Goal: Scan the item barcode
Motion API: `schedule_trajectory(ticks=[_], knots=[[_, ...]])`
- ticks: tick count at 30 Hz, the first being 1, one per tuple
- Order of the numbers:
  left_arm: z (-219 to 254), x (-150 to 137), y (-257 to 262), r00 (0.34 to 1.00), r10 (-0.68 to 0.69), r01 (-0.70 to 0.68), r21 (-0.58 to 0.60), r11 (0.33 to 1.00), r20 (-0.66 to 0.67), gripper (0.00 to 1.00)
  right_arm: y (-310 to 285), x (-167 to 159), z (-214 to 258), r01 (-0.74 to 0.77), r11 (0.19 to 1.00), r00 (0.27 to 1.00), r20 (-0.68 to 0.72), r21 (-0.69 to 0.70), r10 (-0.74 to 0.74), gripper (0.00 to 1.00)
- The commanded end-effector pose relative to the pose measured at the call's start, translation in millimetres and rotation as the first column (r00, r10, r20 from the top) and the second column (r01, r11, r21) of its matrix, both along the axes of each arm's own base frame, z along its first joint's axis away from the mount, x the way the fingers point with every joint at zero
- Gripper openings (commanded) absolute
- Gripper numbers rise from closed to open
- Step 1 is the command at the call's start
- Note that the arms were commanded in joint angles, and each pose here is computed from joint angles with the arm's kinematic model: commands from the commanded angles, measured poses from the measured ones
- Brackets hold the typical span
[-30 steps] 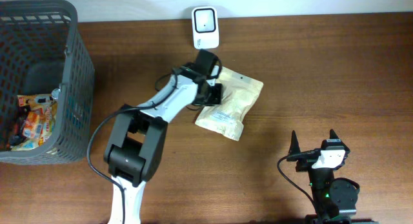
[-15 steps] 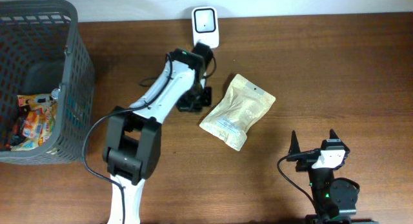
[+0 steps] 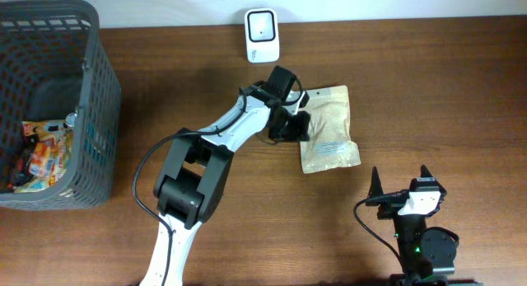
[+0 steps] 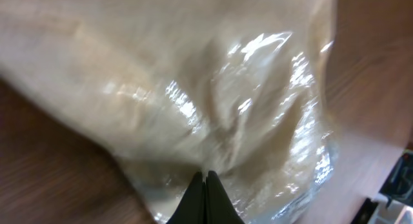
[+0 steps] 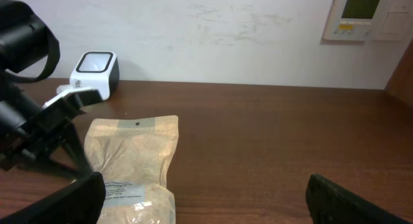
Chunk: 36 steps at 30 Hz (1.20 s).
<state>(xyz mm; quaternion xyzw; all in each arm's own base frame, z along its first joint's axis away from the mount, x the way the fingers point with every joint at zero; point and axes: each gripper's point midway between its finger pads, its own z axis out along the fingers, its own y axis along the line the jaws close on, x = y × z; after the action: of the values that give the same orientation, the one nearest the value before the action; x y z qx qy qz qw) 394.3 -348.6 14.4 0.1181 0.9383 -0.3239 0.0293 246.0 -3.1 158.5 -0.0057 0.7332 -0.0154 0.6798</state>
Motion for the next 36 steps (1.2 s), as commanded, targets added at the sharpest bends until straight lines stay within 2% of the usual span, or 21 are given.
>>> schedule_trajectory(ticks=[1, 7, 10, 14, 19, 23, 25, 27, 28, 30, 32, 34, 35, 36], knots=[[6, -1, -30, 0.999, -0.018, 0.021, -0.071, 0.997, 0.036, 0.00, -3, 0, -3, 0.015, 1.000, 1.000, -0.005, 0.003, -0.015, 0.98], [6, 6, -29, 0.997, -0.002, 0.006, -0.049, 0.999, 0.073, 0.00, -3, 0, -3, 0.015, 1.000, 1.000, -0.005, 0.003, -0.015, 0.98], [-5, 9, -31, 0.995, 0.058, -0.059, 0.007, 0.998, 0.081, 0.00, -3, 0, -3, 0.014, 1.000, 1.000, -0.005, 0.003, -0.014, 0.98], [9, 22, -56, 0.980, 0.064, -0.054, -0.060, 0.997, 0.189, 0.00, -3, 0, -3, 0.015, 1.000, 1.000, -0.005, 0.003, -0.015, 0.98], [23, 38, -51, 0.977, 0.116, -0.099, -0.101, 0.990, 0.179, 0.00, -3, 0, -3, 0.015, 1.000, 1.000, -0.005, 0.003, -0.015, 0.98], [78, 65, -17, 0.965, 0.114, -0.099, -0.078, 0.992, 0.236, 0.00, -3, 0, -3, 0.015, 1.000, 1.000, -0.005, 0.003, -0.015, 0.98], [139, 79, 16, 0.940, 0.104, -0.098, -0.034, 0.995, 0.324, 0.00, -3, 0, -3, 0.015, 1.000, 1.000, -0.005, 0.003, -0.015, 0.98], [189, 81, 48, 0.911, 0.093, -0.119, 0.040, 0.992, 0.402, 0.00, -3, 0, -3, 0.015, 1.000, 1.000, -0.005, 0.003, -0.015, 0.98], [222, 79, 74, 0.886, 0.092, -0.152, 0.097, 0.984, 0.454, 0.04, -3, 0, -3, 0.014, 1.000, 1.000, -0.005, 0.003, -0.014, 0.98], [269, 72, 117, 0.845, 0.103, -0.219, 0.163, 0.962, 0.525, 0.21, -3, 0, -3, 0.015, 1.000, 1.000, -0.005, 0.003, -0.015, 0.98], [316, 61, 166, 0.793, 0.165, -0.334, 0.191, 0.923, 0.587, 0.61, -3, 0, -3, 0.015, 1.000, 1.000, -0.005, 0.003, -0.015, 0.98], [362, 47, 228, 0.711, 0.248, -0.477, 0.191, 0.858, 0.658, 0.87, -3, 0, -3, 0.015, 1.000, 1.000, -0.005, 0.003, -0.015, 0.98], [387, 35, 275, 0.647, 0.311, -0.580, 0.185, 0.794, 0.696, 0.93, -3, 0, -3, 0.014, 1.000, 1.000, -0.005, 0.003, -0.014, 0.98], [397, 25, 305, 0.615, 0.351, -0.636, 0.181, 0.750, 0.706, 0.94, -3, 0, -3, 0.015, 1.000, 1.000, -0.005, 0.003, -0.015, 0.98]])
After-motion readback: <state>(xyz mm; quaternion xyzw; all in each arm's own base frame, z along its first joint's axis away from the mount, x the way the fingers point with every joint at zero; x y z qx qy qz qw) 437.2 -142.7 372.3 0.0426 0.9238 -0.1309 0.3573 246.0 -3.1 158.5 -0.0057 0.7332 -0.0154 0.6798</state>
